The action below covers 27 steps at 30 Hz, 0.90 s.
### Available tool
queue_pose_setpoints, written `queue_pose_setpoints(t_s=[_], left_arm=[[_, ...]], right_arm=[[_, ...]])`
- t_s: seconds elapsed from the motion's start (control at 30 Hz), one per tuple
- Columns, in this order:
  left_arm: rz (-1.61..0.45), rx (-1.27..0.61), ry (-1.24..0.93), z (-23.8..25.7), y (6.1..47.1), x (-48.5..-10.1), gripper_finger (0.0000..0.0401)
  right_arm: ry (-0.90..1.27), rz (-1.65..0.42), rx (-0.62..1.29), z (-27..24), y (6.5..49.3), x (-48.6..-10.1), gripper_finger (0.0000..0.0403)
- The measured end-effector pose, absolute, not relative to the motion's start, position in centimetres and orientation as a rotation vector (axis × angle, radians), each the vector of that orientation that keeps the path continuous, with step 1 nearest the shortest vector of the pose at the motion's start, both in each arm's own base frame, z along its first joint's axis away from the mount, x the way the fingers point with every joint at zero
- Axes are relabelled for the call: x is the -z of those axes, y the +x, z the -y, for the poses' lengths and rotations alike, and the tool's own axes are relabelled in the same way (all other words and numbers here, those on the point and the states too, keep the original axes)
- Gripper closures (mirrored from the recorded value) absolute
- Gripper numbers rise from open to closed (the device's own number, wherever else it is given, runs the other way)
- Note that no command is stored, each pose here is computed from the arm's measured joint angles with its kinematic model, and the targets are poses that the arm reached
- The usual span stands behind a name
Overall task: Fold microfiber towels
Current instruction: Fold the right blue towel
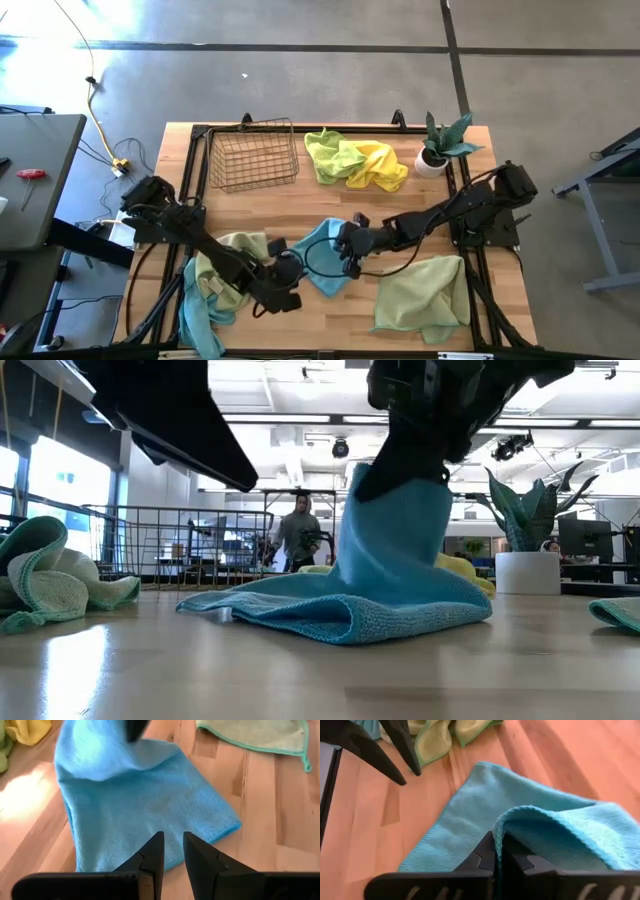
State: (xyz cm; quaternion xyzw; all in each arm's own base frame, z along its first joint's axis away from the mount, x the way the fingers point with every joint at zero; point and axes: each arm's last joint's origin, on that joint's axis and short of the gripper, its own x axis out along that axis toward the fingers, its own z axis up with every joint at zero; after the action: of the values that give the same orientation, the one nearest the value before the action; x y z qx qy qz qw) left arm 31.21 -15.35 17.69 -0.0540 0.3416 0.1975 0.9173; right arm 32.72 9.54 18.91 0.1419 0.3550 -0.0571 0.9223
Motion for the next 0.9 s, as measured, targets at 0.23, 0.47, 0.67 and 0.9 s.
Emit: queue_pose_setpoints(t_s=[0.23, 0.47, 0.67, 0.9], left_arm=[[-0.701, -0.440, -0.125, 15.7, 30.7, -17.6, 0.0339], [-0.721, -0.463, -0.115, 15.7, 30.8, -16.5, 0.0339], [-0.743, -0.473, -0.118, 15.9, 31.0, -15.4, 0.0339], [-0.783, -0.507, -0.106, 16.0, 31.5, -12.6, 0.0339]], right_arm=[[0.361, -0.677, 0.078, -11.1, 33.8, -17.4, 0.0402], [0.397, -0.670, 0.066, -12.1, 34.3, -16.0, 0.0402], [0.424, -0.649, 0.060, -12.3, 34.7, -15.5, 0.0402], [0.444, -0.623, 0.022, -12.5, 34.9, -15.8, 0.0402]])
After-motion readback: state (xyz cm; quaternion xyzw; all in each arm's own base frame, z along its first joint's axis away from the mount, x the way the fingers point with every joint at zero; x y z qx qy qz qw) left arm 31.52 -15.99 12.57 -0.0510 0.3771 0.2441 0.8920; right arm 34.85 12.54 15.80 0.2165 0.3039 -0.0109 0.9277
